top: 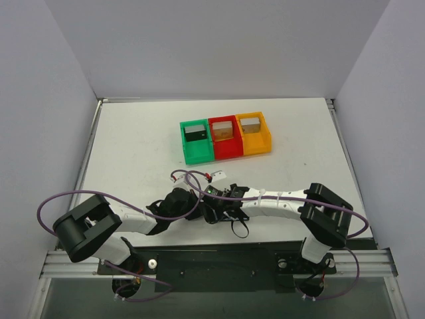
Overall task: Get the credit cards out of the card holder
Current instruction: Remove the credit card from the card holder.
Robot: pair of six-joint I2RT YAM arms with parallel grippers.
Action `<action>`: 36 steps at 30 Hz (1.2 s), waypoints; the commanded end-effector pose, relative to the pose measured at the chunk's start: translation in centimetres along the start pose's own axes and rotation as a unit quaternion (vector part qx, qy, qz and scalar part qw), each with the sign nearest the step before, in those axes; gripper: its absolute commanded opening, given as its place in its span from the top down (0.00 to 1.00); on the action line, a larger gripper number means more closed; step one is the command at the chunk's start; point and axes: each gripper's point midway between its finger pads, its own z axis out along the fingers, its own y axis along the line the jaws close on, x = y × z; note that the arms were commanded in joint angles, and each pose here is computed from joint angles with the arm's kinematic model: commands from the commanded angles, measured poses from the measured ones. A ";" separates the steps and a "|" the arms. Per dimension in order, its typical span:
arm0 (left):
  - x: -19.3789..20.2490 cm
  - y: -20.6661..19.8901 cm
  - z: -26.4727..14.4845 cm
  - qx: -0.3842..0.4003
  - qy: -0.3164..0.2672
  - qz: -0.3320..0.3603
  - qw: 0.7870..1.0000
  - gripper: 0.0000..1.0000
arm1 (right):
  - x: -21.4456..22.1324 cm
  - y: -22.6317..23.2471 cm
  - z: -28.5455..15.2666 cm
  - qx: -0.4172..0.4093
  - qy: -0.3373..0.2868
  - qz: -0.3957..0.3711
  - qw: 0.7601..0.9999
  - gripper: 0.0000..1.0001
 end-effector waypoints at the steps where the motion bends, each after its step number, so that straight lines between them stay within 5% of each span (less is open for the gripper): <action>1: -1.1 -0.1 0.2 -0.011 -0.021 0.006 1.000 1.00 | 0.4 -0.3 0.1 0.013 0.008 0.010 1.000 0.24; 28: -0.4 1.5 0.5 -0.036 -0.012 0.007 0.999 1.00 | -0.1 -7.4 -3.8 0.070 -0.029 0.054 0.996 0.32; 36: -0.4 1.2 0.5 -0.024 -0.014 0.004 1.000 1.00 | -4.1 -2.5 -5.4 -0.005 -0.056 0.022 0.998 0.25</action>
